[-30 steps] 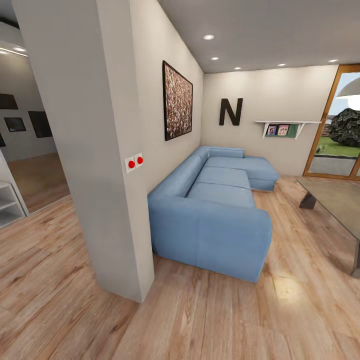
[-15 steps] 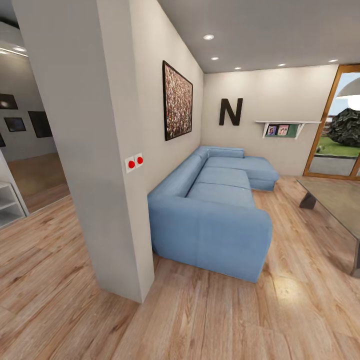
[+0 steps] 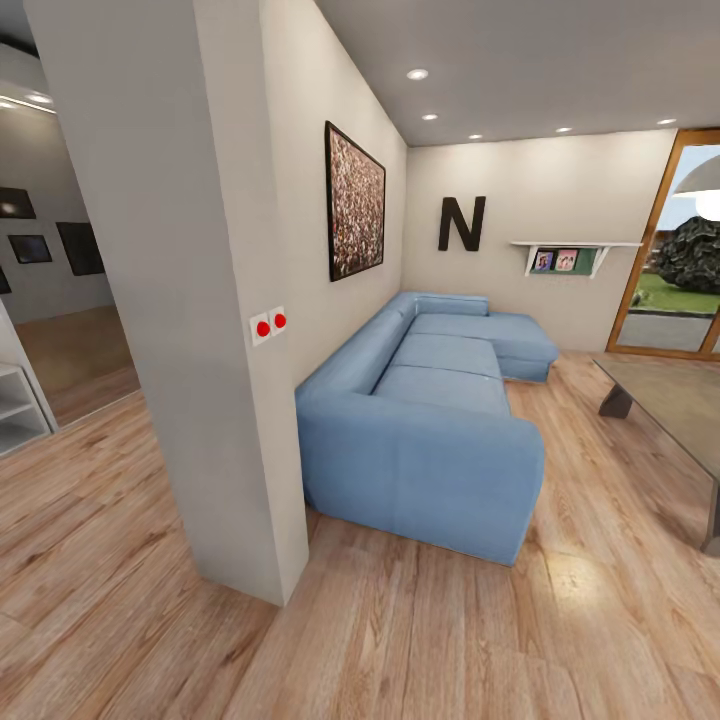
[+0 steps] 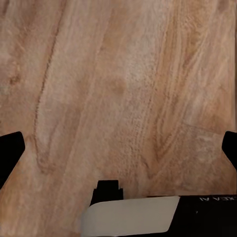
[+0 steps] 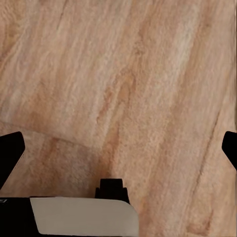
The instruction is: Put the three can of soda from the living room inside the tash can in the kitchen.
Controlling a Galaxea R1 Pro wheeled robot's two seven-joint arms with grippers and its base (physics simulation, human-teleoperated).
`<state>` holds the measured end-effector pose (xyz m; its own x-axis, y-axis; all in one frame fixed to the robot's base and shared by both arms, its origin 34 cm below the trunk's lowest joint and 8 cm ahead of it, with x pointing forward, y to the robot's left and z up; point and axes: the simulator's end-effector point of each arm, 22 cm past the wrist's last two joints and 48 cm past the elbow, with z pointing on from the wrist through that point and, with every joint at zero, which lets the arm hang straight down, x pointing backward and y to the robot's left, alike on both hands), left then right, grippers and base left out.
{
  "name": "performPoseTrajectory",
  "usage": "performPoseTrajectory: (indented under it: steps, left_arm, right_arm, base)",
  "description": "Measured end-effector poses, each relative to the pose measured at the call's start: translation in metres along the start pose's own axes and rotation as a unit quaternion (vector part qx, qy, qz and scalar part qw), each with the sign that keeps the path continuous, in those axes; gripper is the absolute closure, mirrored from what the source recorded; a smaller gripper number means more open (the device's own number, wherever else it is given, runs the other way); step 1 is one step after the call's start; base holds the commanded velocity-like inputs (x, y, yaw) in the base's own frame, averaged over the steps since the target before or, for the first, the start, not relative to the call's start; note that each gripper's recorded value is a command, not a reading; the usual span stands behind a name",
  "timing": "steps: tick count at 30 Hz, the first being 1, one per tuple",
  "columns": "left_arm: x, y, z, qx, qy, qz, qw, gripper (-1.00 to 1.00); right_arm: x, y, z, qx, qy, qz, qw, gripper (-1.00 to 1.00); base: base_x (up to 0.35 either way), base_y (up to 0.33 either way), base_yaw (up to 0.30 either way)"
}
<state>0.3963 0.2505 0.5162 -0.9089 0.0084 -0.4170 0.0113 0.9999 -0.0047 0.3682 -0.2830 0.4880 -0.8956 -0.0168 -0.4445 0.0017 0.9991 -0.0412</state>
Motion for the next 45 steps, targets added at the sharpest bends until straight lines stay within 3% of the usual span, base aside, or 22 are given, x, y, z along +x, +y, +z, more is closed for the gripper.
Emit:
performPoseTrajectory:
  steps: [5, 9, 18, 23, 25, 30, 36, 45]
  left_arm:
    - [-0.039, 0.000, -0.007, 0.000, -0.042, 0.000, 0.9991, -1.00]
    - [-0.085, -0.007, -0.020, 0.015, -0.091, 0.001, 0.9957, -1.00]
    - [-0.139, -0.053, -0.049, 0.119, -0.154, 0.019, 0.9807, -1.00]
    - [-0.144, -0.077, -0.061, 0.182, -0.162, 0.034, 0.9692, -1.00]
    - [-0.144, -0.072, -0.065, 0.198, -0.164, 0.048, 0.9652, -1.00]
    - [-0.143, -0.067, -0.066, 0.202, -0.163, 0.054, 0.9643, -1.00]
    - [-0.129, -0.065, -0.059, 0.202, -0.147, 0.051, 0.9669, -1.00]
    - [-0.128, -0.064, -0.058, 0.203, -0.152, 0.052, 0.9660, -1.00]
  right_arm:
    - [-0.035, -0.008, -0.001, 0.005, -0.036, -0.003, 0.9993, -1.00]
    - [-0.073, -0.013, -0.005, 0.008, -0.075, -0.005, 0.9971, -1.00]
    - [-0.120, -0.017, -0.015, 0.009, -0.125, -0.008, 0.9921, -1.00]
    - [-0.127, -0.018, -0.017, -0.010, -0.132, -0.016, 0.9911, -1.00]
    - [-0.139, -0.011, -0.020, -0.054, -0.140, -0.029, 0.9883, -1.00]
    - [-0.144, -0.009, -0.021, -0.075, -0.144, -0.037, 0.9861, -1.00]
    - [-0.141, -0.010, -0.021, -0.078, -0.141, -0.039, 0.9862, -1.00]
    - [-0.139, -0.010, -0.020, -0.079, -0.138, -0.038, 0.9865, -1.00]
  base:
    - [0.000, 0.000, 0.000]
    - [0.000, 0.000, 0.000]
    - [0.000, 0.000, 0.000]
    - [0.000, 0.000, 0.000]
    - [0.000, 0.000, 0.000]
    - [0.000, 0.000, 0.000]
    - [0.000, 0.000, 0.000]
    - [0.000, 0.000, 0.000]
